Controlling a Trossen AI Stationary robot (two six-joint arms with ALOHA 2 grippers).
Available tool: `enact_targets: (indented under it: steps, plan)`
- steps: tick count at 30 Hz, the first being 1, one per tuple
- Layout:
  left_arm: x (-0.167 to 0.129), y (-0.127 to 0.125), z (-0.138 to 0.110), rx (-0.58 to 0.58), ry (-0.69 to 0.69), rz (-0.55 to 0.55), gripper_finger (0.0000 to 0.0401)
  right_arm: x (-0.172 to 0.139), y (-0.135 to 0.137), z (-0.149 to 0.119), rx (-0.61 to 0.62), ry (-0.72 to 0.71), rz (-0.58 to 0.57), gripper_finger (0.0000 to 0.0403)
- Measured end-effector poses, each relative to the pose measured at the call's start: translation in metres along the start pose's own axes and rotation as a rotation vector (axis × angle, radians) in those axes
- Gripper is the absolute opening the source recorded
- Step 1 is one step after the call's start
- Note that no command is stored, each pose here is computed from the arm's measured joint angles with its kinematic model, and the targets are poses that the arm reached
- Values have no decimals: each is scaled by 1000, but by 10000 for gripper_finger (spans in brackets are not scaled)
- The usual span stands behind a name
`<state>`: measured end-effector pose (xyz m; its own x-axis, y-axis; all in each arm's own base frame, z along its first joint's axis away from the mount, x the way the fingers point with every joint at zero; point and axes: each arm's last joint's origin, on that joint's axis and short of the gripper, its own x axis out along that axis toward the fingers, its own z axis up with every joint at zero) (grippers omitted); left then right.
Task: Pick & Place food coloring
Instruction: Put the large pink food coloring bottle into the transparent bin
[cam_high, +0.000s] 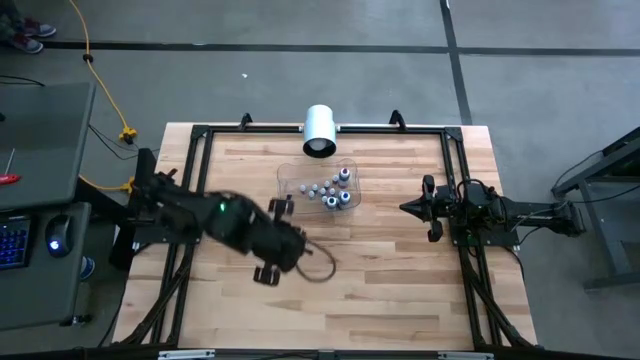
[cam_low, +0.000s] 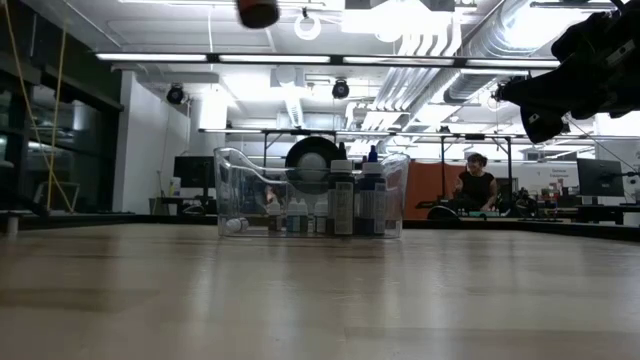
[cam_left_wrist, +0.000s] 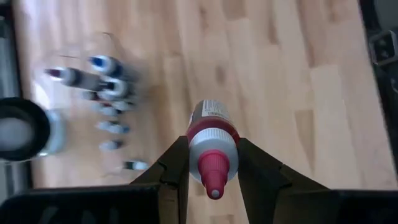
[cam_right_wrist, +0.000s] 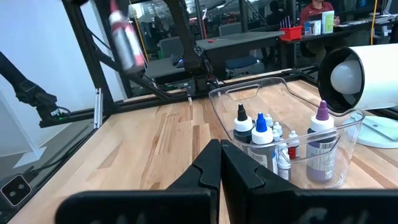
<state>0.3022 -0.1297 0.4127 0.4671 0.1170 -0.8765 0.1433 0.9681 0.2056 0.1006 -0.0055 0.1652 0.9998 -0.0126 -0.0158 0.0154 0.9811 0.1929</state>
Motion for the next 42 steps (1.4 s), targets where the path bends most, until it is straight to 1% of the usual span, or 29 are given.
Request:
enact_targets:
  steps: [5, 9, 12, 18, 22, 27, 32, 36, 40, 42]
  plan:
    - [-15, 44, 3, -36, -21, 65, 90, 0, 0, 0, 0, 0, 0, 0]
    - [-16, 77, 4, -71, -30, 77, 90, 0, 0, 0, 0, 0, 0, 0]
    - [-11, 104, 1, -100, -11, 78, 90, 0, 0, 0, 0, 0, 0, 0]
    - [-3, 156, -10, -187, 14, 40, 90, 0, 0, 0, 0, 0, 0, 0]
    - [-1, 188, -21, -223, 13, 1, 90, 0, 0, 0, 0, 0, 0, 0]
    - [4, 222, -35, -268, 19, -21, 90, 0, 0, 0, 0, 0, 0, 0]
    - [13, 240, -42, -257, 31, -38, 90, 0, 0, 0, 0, 0, 0, 0]
    - [29, 243, -44, -244, 58, -103, 90, 0, 0, 0, 0, 0, 0, 0]
    - [59, 241, -49, -231, 126, -134, 90, 0, 0, 0, 0, 0, 0, 0]
    - [76, 240, -53, -236, 160, -170, 90, 0, 0, 0, 0, 0, 0, 0]
